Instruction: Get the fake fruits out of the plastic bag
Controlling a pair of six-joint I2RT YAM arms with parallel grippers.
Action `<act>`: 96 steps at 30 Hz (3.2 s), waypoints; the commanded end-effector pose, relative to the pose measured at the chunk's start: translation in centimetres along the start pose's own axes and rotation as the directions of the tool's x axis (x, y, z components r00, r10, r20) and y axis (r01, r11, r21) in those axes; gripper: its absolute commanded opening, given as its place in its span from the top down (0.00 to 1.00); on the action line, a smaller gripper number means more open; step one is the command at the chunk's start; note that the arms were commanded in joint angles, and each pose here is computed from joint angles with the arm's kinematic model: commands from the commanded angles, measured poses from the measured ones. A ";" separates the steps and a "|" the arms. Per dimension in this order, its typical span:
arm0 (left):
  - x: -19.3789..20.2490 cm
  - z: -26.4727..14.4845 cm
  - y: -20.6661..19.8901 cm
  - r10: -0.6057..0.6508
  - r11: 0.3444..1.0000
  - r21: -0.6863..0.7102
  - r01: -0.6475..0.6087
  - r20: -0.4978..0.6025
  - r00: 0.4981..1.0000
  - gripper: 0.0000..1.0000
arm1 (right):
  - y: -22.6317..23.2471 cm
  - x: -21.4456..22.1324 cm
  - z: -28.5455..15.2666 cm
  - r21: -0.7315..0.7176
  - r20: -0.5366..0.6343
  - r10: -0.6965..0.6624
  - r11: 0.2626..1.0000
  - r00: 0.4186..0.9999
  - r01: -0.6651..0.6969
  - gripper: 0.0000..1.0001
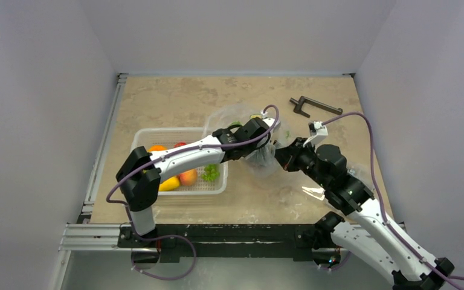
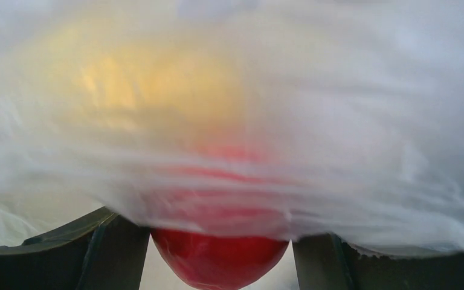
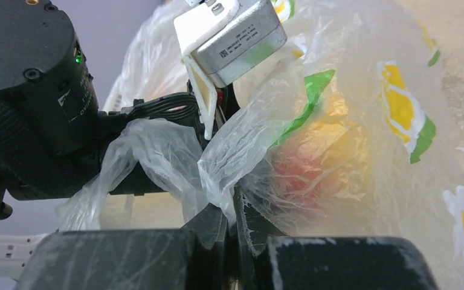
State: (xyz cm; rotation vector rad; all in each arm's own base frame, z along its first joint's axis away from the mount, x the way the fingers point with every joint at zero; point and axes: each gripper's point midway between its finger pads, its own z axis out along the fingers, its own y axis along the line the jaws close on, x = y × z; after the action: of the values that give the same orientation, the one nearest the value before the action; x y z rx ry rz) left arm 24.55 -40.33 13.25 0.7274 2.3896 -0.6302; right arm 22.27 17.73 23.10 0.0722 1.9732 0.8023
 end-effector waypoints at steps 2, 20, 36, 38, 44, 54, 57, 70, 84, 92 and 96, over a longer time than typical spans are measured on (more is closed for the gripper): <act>-6.1 -6.2 0.4 0.014 0.998 -0.059 -0.004 0.169 0.986 1.00 | -4.7 2.6 -0.6 0.149 -0.030 -0.037 0.988 0.999 0.041 1.00; -12.3 -10.8 -2.8 -0.049 0.987 0.160 0.000 0.299 0.953 1.00 | -5.4 2.6 -0.4 0.167 -0.014 -0.049 0.985 0.999 0.051 1.00; -9.0 -26.5 0.0 -0.029 0.997 0.073 -0.004 0.448 0.894 1.00 | -4.7 -3.7 1.9 0.255 0.169 -0.114 0.964 0.979 0.068 1.00; -6.1 -26.8 2.7 -0.032 0.999 -0.018 0.044 0.424 0.905 1.00 | -4.6 -4.6 2.1 0.266 0.193 -0.138 0.960 0.972 0.083 1.00; 2.8 -26.0 8.9 -0.102 0.960 -0.211 0.182 0.344 0.933 1.00 | -4.5 -6.3 1.9 0.294 0.229 -0.184 0.949 0.956 0.113 1.00; 6.8 -20.9 13.2 -0.209 0.884 -0.334 0.328 0.346 0.915 1.00 | -4.5 -5.8 1.0 0.284 0.206 -0.192 0.950 0.960 0.129 1.00; 6.2 -19.4 14.0 -0.224 0.869 -0.348 0.352 0.359 0.906 1.00 | -4.8 -5.6 0.2 0.282 0.222 -0.186 0.952 0.957 0.120 1.00; 3.5 -14.3 18.6 -0.241 0.788 -0.498 0.361 0.288 0.927 1.00 | -5.8 -4.6 -0.2 0.305 0.211 -0.191 0.945 0.958 0.121 1.00; 6.2 -10.6 21.8 -0.335 0.720 -0.564 0.405 0.229 0.914 0.80 | -5.4 -4.1 0.0 0.274 0.195 -0.191 0.953 0.962 0.134 1.00; 7.0 -10.3 22.1 -0.366 0.711 -0.563 0.422 0.216 0.905 0.34 | -5.4 -3.9 0.0 0.272 0.185 -0.187 0.953 0.965 0.133 1.00; 7.1 -10.8 22.0 -0.366 0.715 -0.554 0.427 0.223 0.903 0.16 | -5.3 -3.5 0.1 0.261 0.169 -0.174 0.957 0.970 0.127 1.00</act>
State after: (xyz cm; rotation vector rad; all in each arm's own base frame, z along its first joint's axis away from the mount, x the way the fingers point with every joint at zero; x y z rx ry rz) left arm 28.92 -15.39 9.91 -0.0603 2.4925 0.0089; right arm 25.73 12.00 22.42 0.1434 1.8679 0.4006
